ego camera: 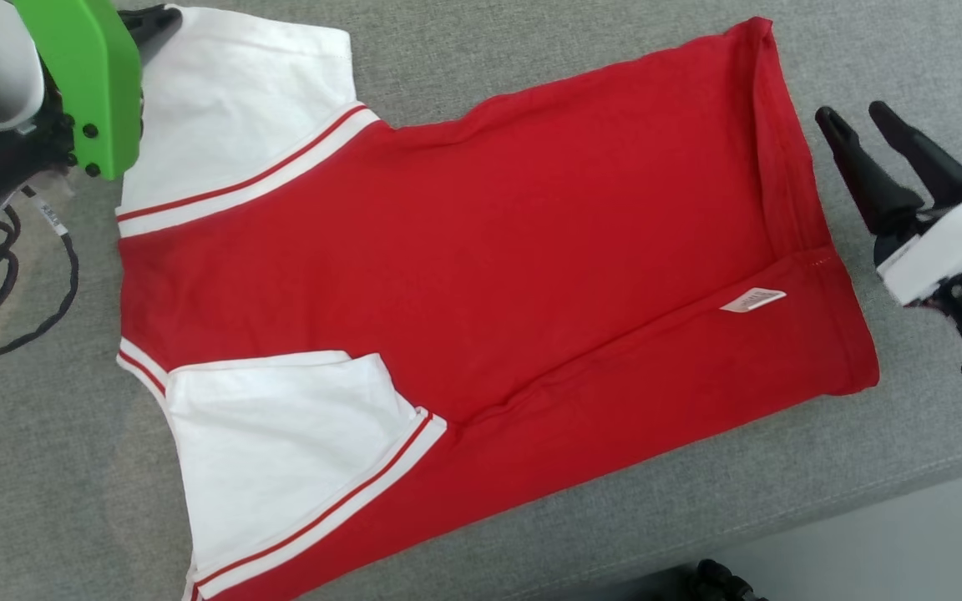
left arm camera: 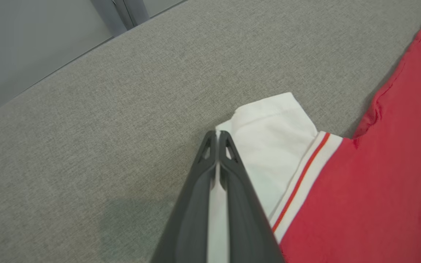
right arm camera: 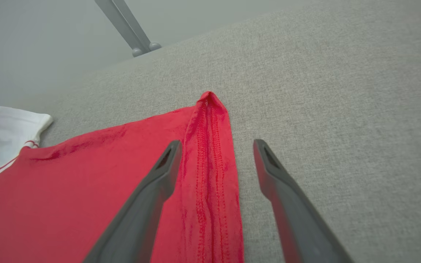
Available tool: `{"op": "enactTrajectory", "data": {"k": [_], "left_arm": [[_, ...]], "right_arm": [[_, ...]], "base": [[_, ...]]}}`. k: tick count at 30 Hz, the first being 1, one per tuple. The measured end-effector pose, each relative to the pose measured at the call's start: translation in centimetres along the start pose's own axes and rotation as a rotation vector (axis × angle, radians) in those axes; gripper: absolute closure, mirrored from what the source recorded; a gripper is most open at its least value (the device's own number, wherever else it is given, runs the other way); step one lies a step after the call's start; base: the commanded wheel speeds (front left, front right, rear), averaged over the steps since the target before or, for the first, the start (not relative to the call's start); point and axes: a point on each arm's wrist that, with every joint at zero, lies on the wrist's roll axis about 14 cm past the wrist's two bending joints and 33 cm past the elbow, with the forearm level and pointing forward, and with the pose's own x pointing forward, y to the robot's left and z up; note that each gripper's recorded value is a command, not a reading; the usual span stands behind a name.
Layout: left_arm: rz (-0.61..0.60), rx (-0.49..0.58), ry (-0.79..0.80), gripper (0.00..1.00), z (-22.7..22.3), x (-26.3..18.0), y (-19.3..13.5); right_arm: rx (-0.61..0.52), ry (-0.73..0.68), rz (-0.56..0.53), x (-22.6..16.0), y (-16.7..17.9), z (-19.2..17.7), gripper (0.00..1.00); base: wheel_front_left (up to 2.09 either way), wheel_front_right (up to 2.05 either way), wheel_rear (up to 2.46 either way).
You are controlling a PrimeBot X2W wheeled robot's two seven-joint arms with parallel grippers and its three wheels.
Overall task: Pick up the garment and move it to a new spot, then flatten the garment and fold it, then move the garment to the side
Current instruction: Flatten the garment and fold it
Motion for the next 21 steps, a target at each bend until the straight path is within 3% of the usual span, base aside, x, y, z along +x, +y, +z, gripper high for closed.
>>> {"op": "enactTrajectory", "data": {"k": [8, 21], "left_arm": [[-0.034, 0.064, -0.028, 1.0, 0.4, -2.2, -2.0], [-0.026, 0.069, -0.034, 1.0, -1.0, -3.3, -1.8]], "right_arm": [[0.102, 0.096, 0.05, 4.0, 1.4, 2.0, 0.0], [0.177, 0.2, 0.038, 7.1, 1.2, -1.3, 0.0]], "base": [[0.0, 0.0, 0.0], [0.0, 0.0, 0.0]]}}
